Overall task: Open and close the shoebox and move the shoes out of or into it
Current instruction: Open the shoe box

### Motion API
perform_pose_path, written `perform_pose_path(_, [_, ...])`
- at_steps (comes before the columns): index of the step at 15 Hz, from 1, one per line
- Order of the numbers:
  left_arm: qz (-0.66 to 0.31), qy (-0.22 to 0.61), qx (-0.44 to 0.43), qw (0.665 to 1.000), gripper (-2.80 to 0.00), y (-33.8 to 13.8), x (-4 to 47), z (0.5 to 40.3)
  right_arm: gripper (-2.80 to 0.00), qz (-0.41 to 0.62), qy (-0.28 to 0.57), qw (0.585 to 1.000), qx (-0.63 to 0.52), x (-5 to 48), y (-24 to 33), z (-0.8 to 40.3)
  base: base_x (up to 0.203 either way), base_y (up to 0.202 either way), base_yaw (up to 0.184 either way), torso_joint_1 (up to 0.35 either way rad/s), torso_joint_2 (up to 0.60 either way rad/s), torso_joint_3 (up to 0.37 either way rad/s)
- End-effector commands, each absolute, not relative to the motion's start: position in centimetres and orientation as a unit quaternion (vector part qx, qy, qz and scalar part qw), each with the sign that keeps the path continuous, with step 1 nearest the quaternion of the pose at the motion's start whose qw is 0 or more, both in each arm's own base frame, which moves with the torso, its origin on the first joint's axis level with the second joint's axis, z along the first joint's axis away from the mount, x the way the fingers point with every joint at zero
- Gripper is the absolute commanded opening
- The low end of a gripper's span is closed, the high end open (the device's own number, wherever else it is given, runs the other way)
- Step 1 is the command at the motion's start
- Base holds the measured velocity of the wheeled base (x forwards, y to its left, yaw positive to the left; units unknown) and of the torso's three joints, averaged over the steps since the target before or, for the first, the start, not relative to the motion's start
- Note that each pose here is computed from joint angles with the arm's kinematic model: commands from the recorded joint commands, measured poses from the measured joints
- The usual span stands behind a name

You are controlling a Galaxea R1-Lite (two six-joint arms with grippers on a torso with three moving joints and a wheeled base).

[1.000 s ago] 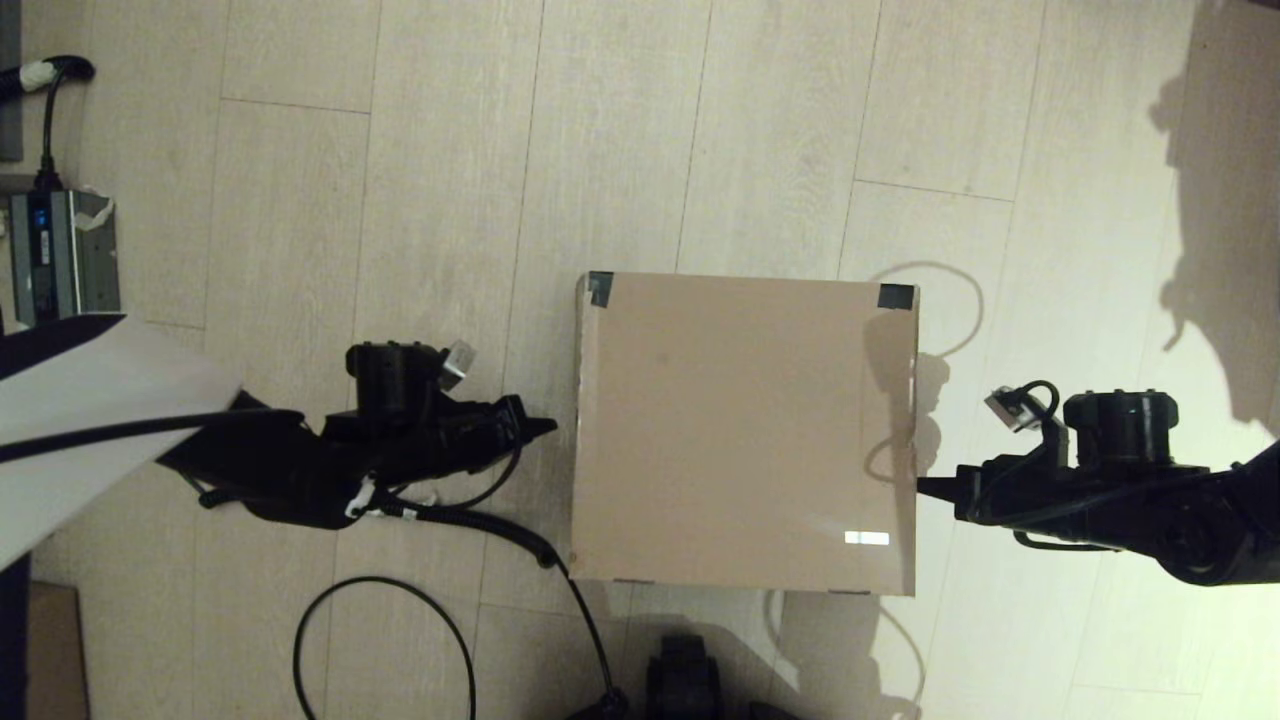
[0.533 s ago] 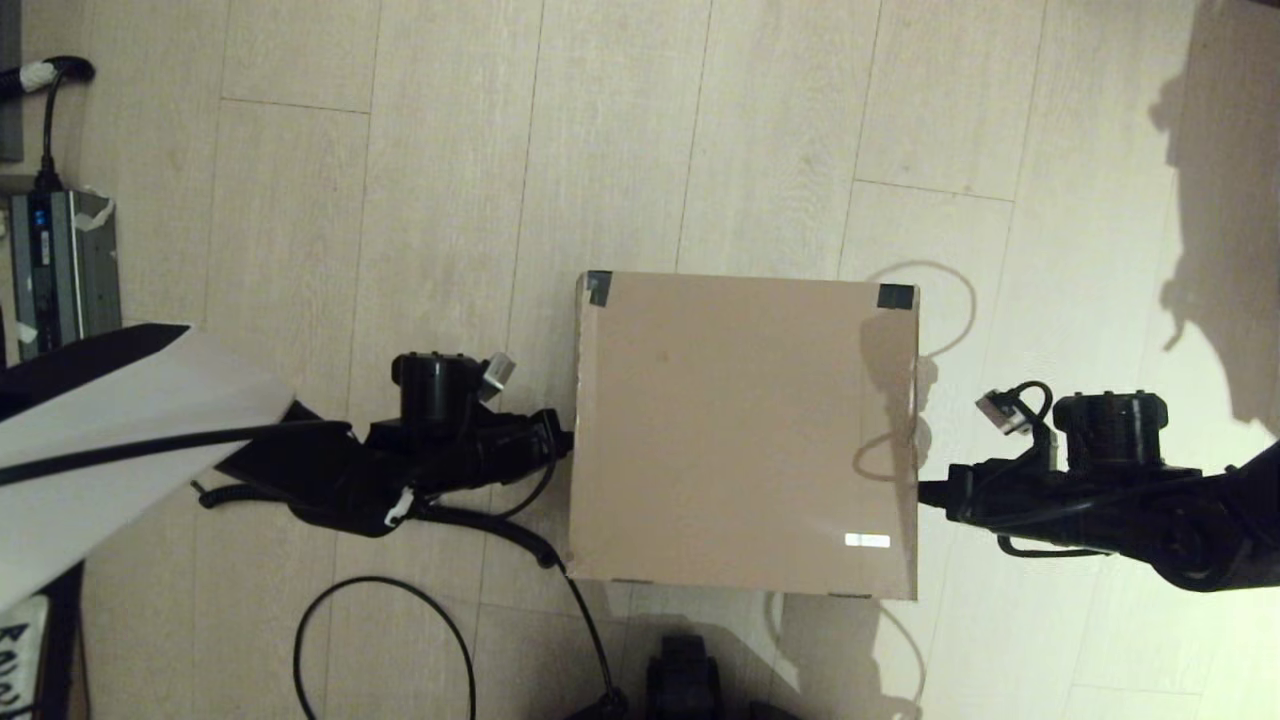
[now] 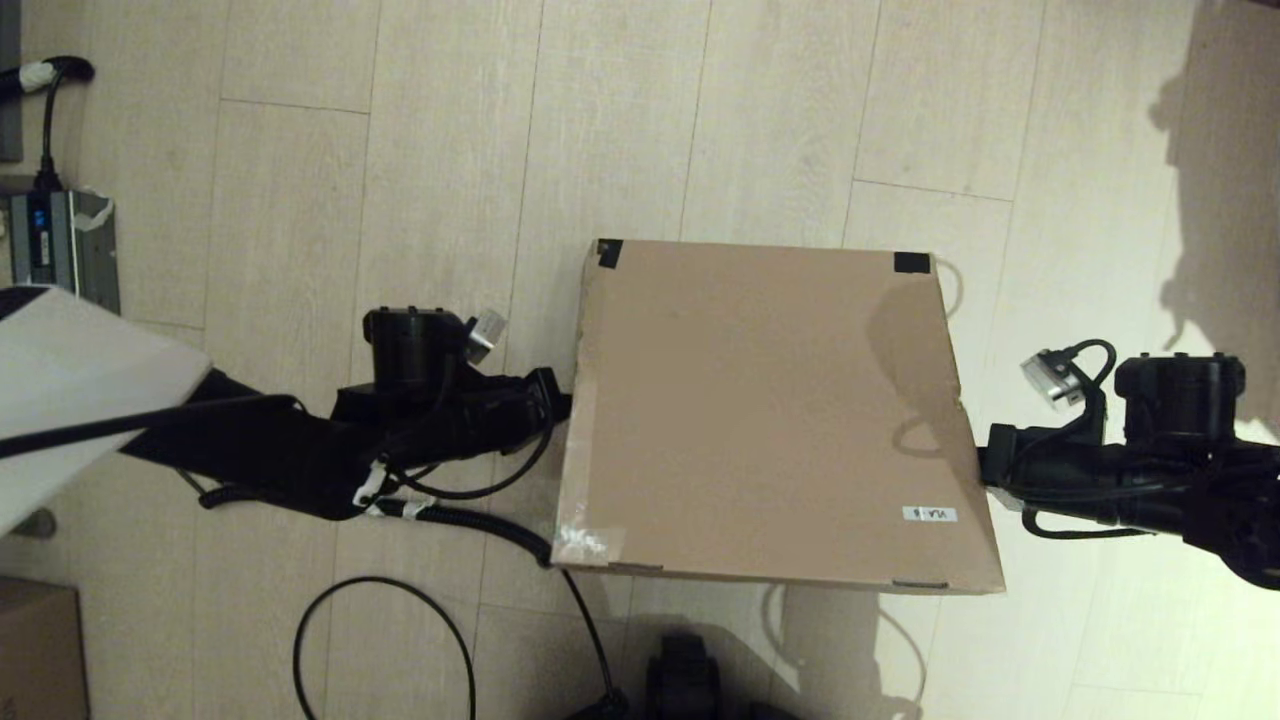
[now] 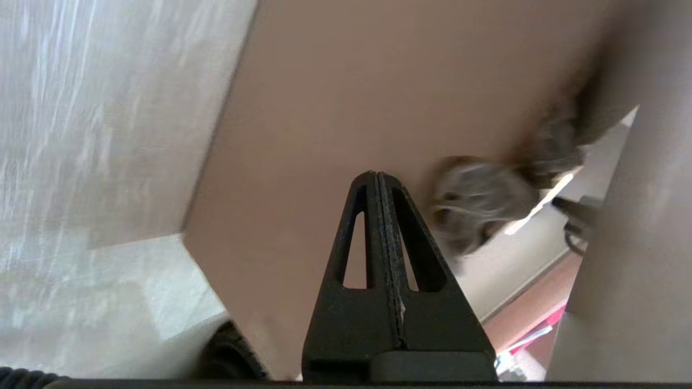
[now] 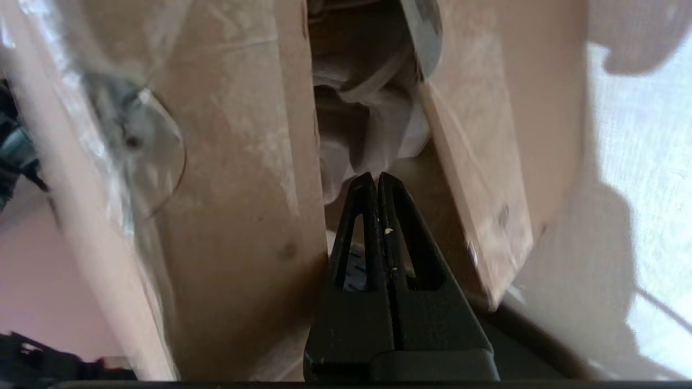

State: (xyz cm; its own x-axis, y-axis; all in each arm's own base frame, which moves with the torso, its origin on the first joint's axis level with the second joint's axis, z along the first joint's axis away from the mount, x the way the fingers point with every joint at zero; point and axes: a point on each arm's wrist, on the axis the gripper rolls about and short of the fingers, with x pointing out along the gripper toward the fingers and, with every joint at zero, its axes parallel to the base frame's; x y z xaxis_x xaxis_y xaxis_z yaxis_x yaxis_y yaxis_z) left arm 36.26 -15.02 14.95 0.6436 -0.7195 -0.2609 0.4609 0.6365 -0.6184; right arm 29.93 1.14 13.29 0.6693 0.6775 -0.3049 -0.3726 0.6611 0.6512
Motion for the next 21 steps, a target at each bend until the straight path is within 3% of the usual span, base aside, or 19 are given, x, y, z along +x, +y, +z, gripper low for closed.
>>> perform_pose_path(1, [-0.351,0.220,-0.263,0.871,-2.80,-14.7,35.0,17.8,-2.80,0.309,0.251,0.875,0.274,28.8,1.1,15.2,0.000,0.000,0.000,0.000,0.00,0.000])
perform_pose_path(12, [-0.393,0.165,-0.327,0.843,-2.80,-14.7,32.2,24.6,-2.80,0.294,0.196,0.883,0.308,24.2,0.0,22.6,0.000,0.000,0.000,0.000,0.00,0.000])
perform_pose_path(21, [-0.424,0.095,-0.341,0.834,-2.80,-15.6,33.8,30.2,-2.80,0.227,0.064,0.921,0.309,24.7,-2.0,29.5,0.000,0.000,0.000,0.000,0.00,0.000])
